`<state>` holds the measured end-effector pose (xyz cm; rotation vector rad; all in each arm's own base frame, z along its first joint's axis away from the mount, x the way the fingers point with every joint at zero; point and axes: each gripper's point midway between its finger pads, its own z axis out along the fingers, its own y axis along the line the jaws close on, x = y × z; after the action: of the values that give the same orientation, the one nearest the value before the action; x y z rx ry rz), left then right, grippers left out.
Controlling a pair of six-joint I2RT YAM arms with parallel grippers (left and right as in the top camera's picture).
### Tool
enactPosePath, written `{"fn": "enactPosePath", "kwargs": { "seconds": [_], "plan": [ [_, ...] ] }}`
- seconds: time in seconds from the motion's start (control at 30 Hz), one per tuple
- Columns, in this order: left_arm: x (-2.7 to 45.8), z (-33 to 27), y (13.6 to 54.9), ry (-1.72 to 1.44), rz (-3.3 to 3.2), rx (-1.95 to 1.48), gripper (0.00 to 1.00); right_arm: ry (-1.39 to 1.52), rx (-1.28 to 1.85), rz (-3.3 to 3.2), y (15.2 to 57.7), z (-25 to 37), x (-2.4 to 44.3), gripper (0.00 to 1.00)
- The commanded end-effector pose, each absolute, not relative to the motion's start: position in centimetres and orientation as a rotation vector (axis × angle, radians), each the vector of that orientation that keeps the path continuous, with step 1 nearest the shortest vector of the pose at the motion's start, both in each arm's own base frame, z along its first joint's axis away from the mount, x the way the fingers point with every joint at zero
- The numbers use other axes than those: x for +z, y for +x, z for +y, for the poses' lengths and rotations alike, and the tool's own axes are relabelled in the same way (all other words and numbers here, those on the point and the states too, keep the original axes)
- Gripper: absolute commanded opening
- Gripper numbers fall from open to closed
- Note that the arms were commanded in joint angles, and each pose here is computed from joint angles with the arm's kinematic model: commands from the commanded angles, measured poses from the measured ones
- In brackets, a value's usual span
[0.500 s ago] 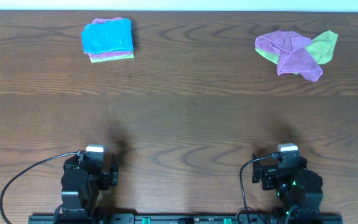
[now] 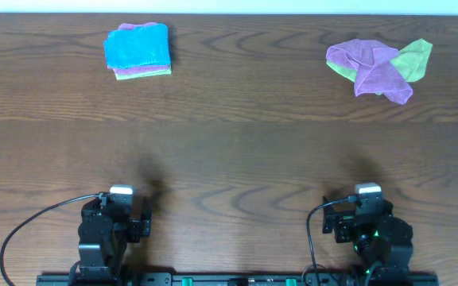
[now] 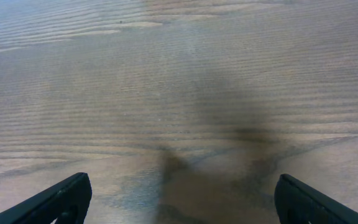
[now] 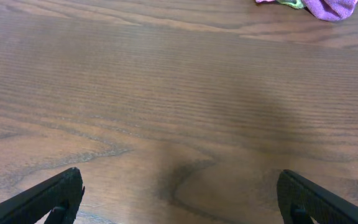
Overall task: Fold the cloth
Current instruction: 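Move the right gripper toward the crumpled purple towel at top right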
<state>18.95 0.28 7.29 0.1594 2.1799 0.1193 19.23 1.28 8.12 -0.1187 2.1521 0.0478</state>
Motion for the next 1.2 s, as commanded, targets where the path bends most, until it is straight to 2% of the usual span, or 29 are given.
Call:
{"fn": "enactPosePath", "kwargs": {
  "seconds": [0.0,0.87,1.17],
  "plan": [
    [6.8,0.3,18.9,0.147,2.19,0.119,0.95,-0.124,0.034,2.157,19.2,1.1,7.6,0.99],
    [6.8,0.3,18.9,0.147,2.19,0.119,0.95,-0.112,0.047,2.152,19.3,1.2,7.7,0.99],
    [6.8,0.3,18.9,0.147,2.19,0.119,0.95,0.143,0.103,2.121,20.6,-0.1,13.1,0.99]
  ]
}}
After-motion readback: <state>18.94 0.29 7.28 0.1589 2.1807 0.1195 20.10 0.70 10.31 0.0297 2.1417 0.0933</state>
